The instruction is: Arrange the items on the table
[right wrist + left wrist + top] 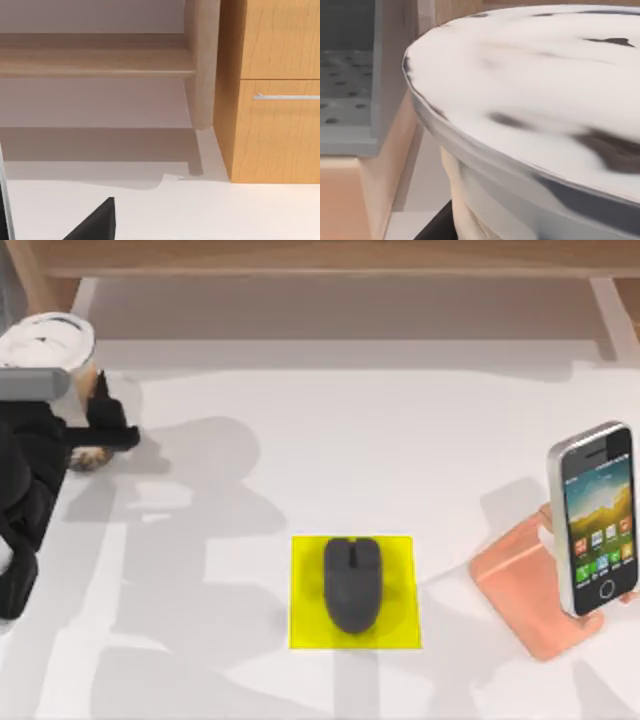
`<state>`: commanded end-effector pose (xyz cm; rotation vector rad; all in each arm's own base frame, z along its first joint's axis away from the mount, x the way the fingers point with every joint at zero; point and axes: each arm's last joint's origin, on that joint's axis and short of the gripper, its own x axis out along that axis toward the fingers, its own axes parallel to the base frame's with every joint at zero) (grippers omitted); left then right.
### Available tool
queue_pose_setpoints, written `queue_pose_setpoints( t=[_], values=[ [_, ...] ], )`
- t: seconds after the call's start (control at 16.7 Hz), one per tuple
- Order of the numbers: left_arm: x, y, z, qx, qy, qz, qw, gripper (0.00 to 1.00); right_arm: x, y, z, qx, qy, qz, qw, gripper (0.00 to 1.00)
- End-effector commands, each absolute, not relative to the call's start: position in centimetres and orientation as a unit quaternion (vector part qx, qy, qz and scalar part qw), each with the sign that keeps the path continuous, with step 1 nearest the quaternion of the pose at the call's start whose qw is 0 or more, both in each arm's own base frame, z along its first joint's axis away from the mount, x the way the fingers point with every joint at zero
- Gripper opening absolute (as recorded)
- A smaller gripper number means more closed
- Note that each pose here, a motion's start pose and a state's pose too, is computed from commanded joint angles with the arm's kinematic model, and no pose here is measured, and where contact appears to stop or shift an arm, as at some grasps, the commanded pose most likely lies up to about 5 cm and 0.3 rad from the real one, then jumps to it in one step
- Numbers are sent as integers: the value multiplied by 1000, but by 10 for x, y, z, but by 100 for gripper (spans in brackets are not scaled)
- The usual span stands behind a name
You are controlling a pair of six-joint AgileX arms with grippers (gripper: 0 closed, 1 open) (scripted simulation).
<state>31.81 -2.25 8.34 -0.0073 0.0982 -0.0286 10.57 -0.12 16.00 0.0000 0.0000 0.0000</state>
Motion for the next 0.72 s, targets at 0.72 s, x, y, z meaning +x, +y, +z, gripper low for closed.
queue_pose_setpoints(
  t=[0.72],
  values=[
    [348, -138, 172, -54, -35, -185, 981, 0, 106, -1, 160, 0, 0, 0, 1000, 100]
  ],
)
